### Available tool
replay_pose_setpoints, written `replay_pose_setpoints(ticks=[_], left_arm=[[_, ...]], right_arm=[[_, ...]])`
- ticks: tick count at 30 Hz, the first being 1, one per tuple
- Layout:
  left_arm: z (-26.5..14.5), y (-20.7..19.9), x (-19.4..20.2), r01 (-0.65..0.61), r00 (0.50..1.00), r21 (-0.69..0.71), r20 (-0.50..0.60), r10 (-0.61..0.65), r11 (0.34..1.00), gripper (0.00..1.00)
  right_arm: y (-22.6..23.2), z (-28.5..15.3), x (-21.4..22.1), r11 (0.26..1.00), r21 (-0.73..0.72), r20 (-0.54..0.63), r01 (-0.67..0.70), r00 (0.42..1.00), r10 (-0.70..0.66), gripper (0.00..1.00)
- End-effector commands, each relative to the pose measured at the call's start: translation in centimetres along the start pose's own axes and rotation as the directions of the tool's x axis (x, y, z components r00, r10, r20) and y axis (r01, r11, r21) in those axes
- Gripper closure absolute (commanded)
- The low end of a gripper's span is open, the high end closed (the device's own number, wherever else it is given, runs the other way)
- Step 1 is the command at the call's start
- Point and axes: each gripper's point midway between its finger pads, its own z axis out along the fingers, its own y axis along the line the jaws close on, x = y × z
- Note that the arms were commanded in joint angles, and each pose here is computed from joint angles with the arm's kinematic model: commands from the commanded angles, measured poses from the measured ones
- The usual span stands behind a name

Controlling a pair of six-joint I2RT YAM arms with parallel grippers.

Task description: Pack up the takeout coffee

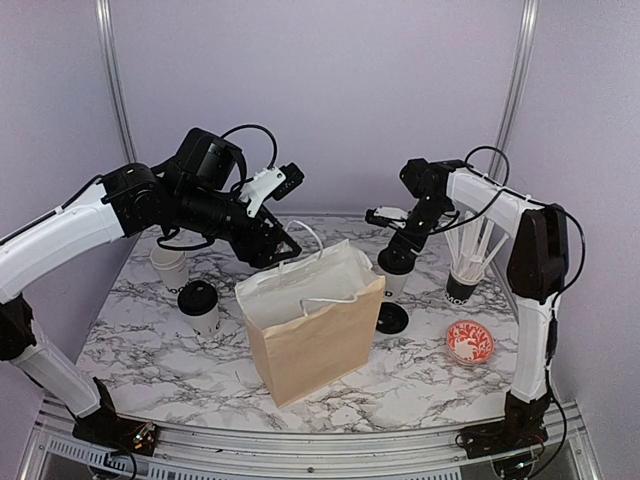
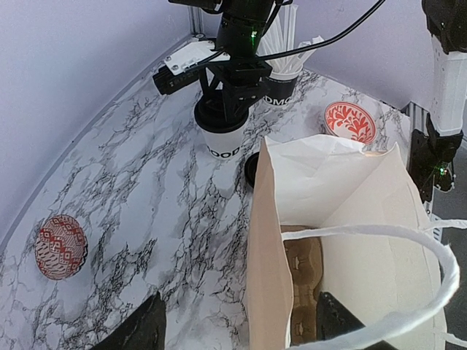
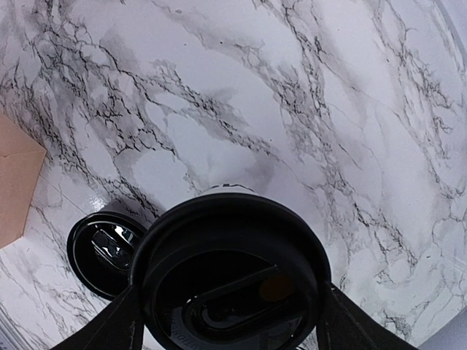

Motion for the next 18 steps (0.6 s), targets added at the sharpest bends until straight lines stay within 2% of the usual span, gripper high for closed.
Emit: replay_pose_setpoints(ticks=[1,6,10,13,18], left_arm=[[-0.7,-0.1,-0.1,-0.004,1.0,0.007,0.008,0.004,1.0,0.29],[-0.6,-0.1,-0.1,-0.003,1.0,0.006,0.007,0.003,1.0,0.29],[-0.8,-0.1,-0.1,-0.005,1.0,0.002,0.01,0.005,1.0,0.29],[-0.9,0.2,-0.2,-0.01,1.0,-0.013,0.013,0.01,1.0,0.29],[-1.4,0.5,-0.7,-0.004,1.0,-0.035,0.02,0.005,0.999,0.27]], right_arm=[[0.4,-0.6,1.0,1.0,-0.001,-0.024,0.007,1.0,-0.007,0.22],[0.2,0.1,1.6,1.0,0.005,-0.052,0.007,0.999,-0.007,0.26],[0.2,-0.4,1.0,1.0,0.006,-0.03,0.012,0.999,-0.012,0.33],[0.4,-2.2,0.1,1.0,0.015,0.019,0.023,1.0,-0.024,0.35],[2.1,-7.8,-2.5,0.998,0.031,0.183,0.063,0.981,-0.068,0.38]])
